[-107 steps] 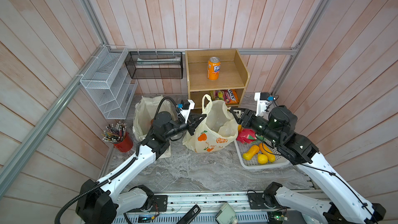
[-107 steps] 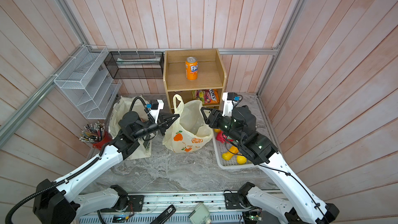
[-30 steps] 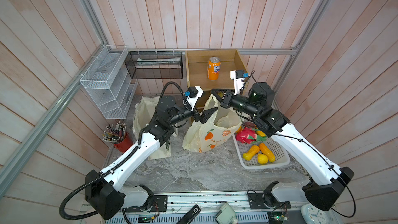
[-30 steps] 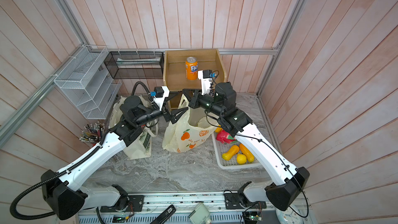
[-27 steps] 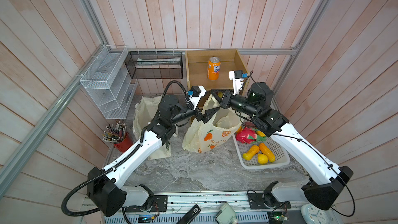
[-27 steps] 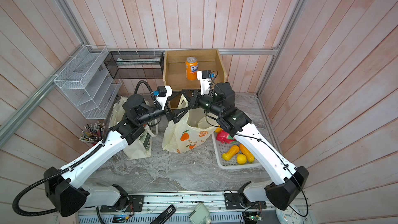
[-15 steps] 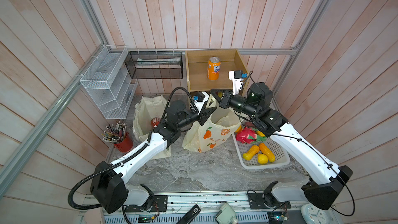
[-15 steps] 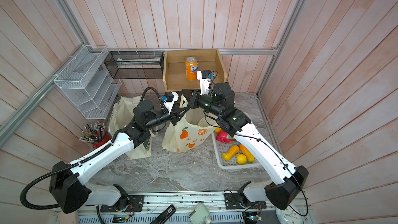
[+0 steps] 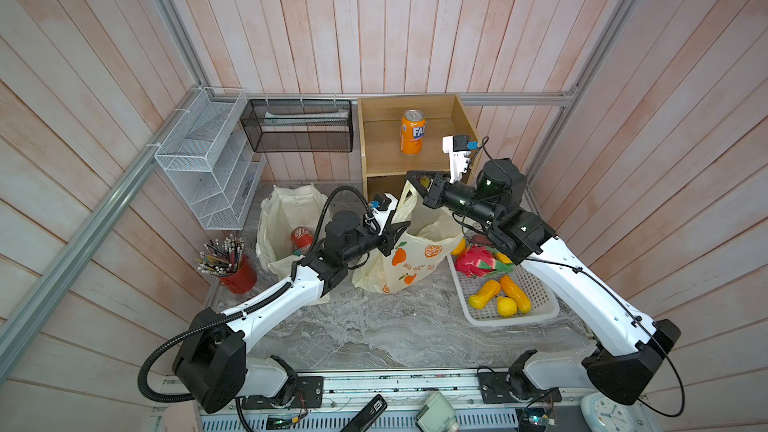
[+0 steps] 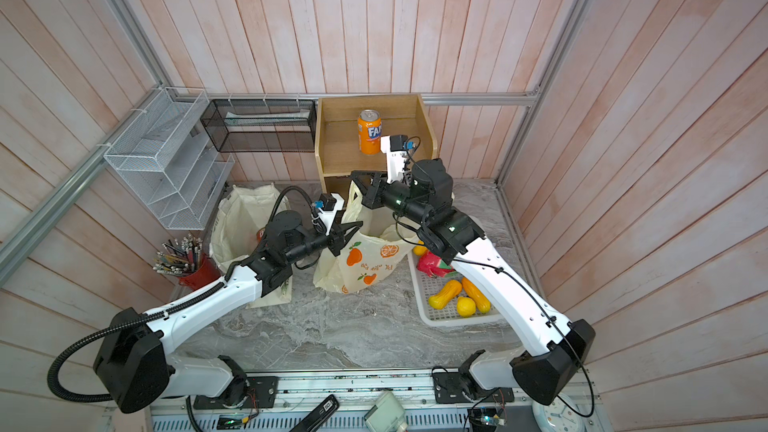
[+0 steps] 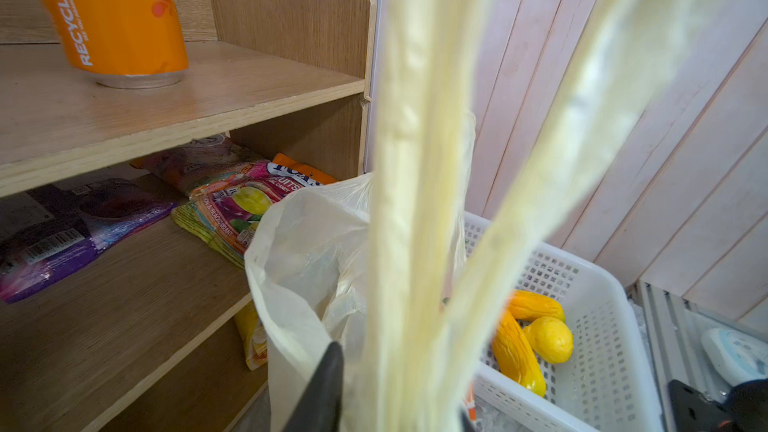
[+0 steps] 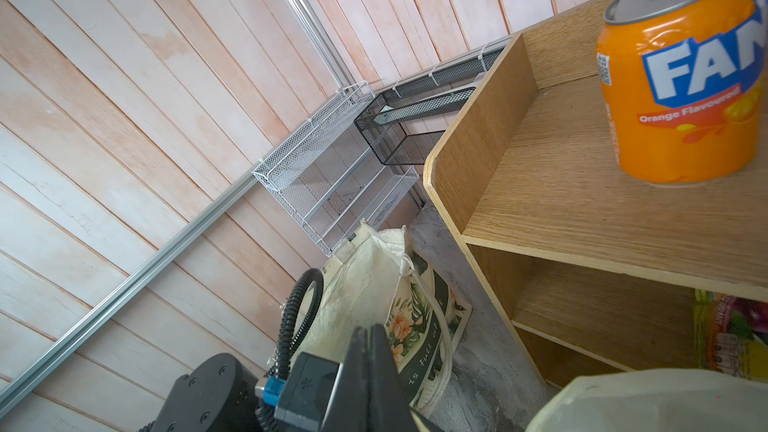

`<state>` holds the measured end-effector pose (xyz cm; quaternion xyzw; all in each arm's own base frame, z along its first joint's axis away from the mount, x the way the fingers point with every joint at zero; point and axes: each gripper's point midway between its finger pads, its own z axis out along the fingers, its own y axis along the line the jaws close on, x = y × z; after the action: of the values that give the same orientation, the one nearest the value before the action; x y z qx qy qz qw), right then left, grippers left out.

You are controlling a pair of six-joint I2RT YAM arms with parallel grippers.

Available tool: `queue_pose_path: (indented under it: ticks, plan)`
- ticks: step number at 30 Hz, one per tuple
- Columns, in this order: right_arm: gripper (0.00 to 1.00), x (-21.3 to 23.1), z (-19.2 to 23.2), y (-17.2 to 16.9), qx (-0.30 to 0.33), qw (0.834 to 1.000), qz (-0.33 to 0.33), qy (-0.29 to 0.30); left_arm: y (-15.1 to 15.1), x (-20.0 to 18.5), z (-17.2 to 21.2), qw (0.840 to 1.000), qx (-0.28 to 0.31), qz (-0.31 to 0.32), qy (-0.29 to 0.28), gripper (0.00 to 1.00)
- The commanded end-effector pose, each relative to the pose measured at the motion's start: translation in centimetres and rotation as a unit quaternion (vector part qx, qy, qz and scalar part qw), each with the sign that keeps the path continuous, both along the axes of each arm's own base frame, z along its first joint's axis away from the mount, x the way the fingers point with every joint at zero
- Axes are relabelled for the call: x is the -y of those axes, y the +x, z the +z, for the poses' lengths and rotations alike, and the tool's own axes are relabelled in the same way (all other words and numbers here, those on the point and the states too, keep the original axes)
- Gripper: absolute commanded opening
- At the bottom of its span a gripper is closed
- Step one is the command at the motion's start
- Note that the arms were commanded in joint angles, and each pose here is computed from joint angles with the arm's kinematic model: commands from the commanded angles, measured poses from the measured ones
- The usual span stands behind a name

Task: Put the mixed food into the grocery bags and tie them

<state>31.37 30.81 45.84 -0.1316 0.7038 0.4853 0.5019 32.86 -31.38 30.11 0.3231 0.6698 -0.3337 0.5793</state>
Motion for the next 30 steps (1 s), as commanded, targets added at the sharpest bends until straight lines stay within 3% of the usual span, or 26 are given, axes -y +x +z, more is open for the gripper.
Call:
queue_pose_path:
  ticks: [1,2,3,4,6,8,13,18,26,30]
  plan:
    - [0.00,0.2,1.7,-0.2,0.021,1.000,-0.005,0.014,-0.3,-0.4,1.0,1.000,0.012,0.007,-0.017,0.07]
    - [0.00,0.3,1.8,-0.1,0.023,1.000,-0.006,0.014,-0.2,-0.5,0.9,1.000,0.010,0.009,-0.017,0.00]
    - [0.00,0.5,2.0,0.1,0.025,1.000,-0.009,0.009,-0.1,-0.7,0.8,1.000,0.006,0.011,-0.019,0.00]
    - [0.10,0.8,2.3,0.3,0.028,1.000,-0.012,0.004,0.0,-0.8,0.9,1.000,0.005,0.009,-0.023,0.00]
    - [0.44,2.2,2.7,1.2,0.028,0.999,-0.023,-0.009,0.1,-1.2,1.1,0.999,-0.008,0.002,-0.039,0.00]
    - [0.54,4.5,2.4,2.2,0.021,0.998,-0.048,-0.019,0.2,-1.6,1.5,0.999,-0.011,-0.001,-0.049,0.00]
    - [0.64,13.1,0.1,3.2,-0.004,0.987,-0.157,-0.034,0.2,-2.2,2.2,0.998,-0.014,-0.008,-0.059,0.00]
    - [0.72,20.9,-4.7,2.9,-0.057,0.963,-0.257,-0.052,-0.2,-2.3,2.0,0.998,-0.018,-0.017,-0.060,0.00]
    - [0.73,23.6,-10.4,3.7,-0.124,0.953,-0.271,-0.058,-0.9,-2.4,1.8,0.997,-0.021,-0.024,-0.064,0.00]
    - [0.73,23.3,-11.8,4.2,-0.135,0.956,-0.257,-0.048,-1.0,-2.4,1.7,0.997,-0.022,-0.026,-0.064,0.00]
